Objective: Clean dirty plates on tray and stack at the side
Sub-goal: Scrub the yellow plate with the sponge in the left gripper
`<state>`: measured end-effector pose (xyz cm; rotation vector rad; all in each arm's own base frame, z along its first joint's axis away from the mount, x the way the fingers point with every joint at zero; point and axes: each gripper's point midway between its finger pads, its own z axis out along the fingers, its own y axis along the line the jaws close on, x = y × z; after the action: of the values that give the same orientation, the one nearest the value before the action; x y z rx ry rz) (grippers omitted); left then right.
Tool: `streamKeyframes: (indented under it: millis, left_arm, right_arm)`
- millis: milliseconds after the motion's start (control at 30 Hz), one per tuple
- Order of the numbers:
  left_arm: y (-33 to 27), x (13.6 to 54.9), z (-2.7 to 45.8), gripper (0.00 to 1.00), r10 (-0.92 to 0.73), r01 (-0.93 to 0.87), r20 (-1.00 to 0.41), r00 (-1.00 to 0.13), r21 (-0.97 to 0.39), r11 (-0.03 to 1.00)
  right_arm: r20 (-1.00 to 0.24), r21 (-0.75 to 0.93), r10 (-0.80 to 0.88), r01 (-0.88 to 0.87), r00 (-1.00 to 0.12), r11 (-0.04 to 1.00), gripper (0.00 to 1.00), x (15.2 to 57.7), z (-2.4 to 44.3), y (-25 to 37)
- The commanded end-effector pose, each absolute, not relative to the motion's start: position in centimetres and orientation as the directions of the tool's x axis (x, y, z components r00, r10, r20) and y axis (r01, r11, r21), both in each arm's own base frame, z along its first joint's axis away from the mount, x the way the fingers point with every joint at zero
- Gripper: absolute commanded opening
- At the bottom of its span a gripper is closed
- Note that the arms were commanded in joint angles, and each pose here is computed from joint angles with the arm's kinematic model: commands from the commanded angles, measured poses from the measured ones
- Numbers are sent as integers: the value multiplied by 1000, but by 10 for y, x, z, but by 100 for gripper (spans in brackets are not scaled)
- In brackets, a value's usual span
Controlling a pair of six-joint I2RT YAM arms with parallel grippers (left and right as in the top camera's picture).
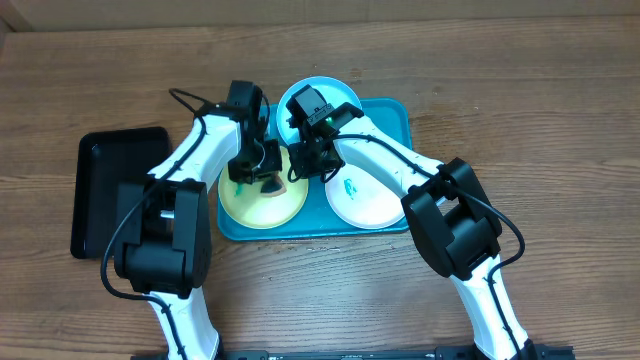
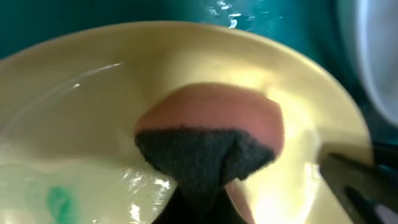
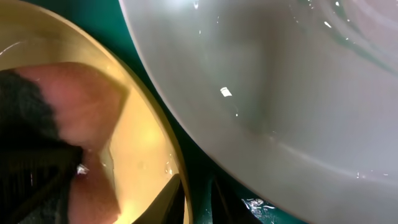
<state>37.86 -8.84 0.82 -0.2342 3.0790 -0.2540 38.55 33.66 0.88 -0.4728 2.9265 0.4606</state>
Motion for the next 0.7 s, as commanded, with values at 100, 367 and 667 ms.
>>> streamKeyframes:
  millis: [100,367,667]
  left_arm:
    - [-4,360,-4,4,-201,-203,-31,-979,201,958]
    - [41,356,15,4,-238,-234,-35,-971,355,905]
    - [-52,390,38,4,-199,-197,9,-980,-184,963]
  right_arm:
    - [-168,244,-285,-320,-944,915,18,382,2,327]
    - [-169,245,-285,-320,-944,915,18,382,2,327]
    - [-175,247,-284,-321,-943,914,18,383,2,328]
